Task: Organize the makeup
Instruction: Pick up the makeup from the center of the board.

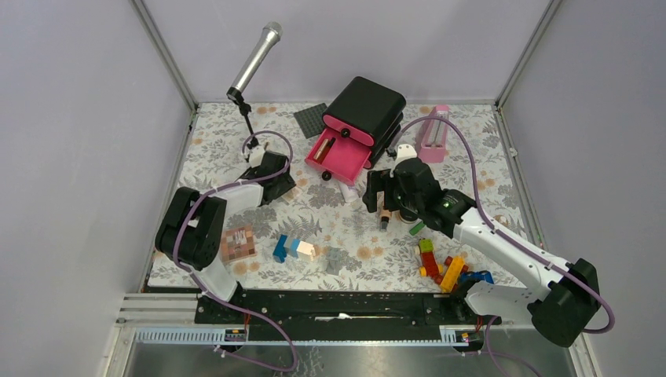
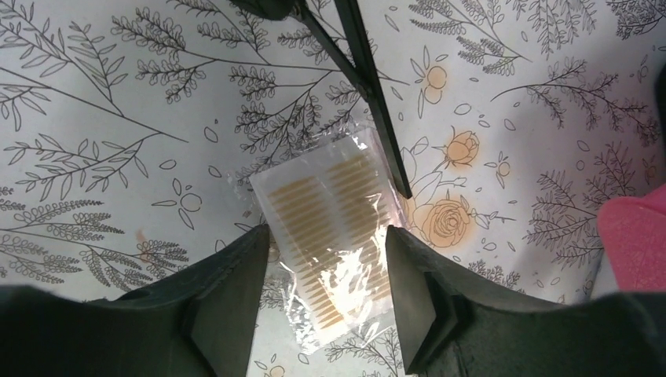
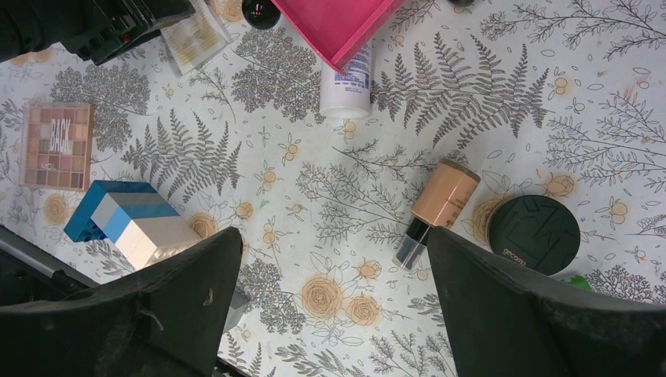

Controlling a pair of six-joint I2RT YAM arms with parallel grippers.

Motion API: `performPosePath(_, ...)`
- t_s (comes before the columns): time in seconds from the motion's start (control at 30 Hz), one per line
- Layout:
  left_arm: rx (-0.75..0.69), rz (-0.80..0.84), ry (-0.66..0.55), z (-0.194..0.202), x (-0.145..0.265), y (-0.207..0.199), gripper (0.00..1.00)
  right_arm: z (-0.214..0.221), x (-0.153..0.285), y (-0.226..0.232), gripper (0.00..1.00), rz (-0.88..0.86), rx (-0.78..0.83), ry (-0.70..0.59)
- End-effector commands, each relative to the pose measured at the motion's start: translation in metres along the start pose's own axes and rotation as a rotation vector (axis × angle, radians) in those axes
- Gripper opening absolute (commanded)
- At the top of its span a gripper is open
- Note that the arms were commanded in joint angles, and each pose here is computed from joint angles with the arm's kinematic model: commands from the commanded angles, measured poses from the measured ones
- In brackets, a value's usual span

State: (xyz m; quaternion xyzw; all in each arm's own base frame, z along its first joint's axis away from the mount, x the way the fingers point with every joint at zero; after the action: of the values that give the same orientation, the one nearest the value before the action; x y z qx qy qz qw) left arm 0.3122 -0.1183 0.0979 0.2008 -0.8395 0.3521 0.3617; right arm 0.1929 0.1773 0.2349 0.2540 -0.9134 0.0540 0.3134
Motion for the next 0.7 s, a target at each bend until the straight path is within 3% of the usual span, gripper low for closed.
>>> performPosePath(0.0, -0.022, -0.141, 0.194, 0.035, 0.003, 0.041, 0.58, -0.003, 0.006, 0.0, 0.95, 0.016, -0.01, -0.025)
performPosePath(0.4, -0.132, -0.097, 0.242, 0.061, 0.017, 0.032, 0.57, -0.002, 0.006, 0.0, 0.95, 0.019, -0.019, -0.031)
performPosePath(0.67, -0.136, -0.124, 0.185, 0.067, 0.016, 0.032, 0.47, 0.0, 0.009, -0.001, 0.95, 0.025, -0.022, -0.032)
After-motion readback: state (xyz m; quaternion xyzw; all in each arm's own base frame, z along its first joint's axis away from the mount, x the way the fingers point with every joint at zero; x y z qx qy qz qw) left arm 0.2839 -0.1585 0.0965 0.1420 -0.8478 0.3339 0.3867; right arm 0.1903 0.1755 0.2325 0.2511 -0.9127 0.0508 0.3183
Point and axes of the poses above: each gripper's point midway between its finger pads, its own x axis back along the fingers, its own y axis along the line the jaws close on, z = x × y, the point moved 10 cm from there along x, back along the fingers, and after that the axes turned 15 degrees about x, right-handed, at the moved point
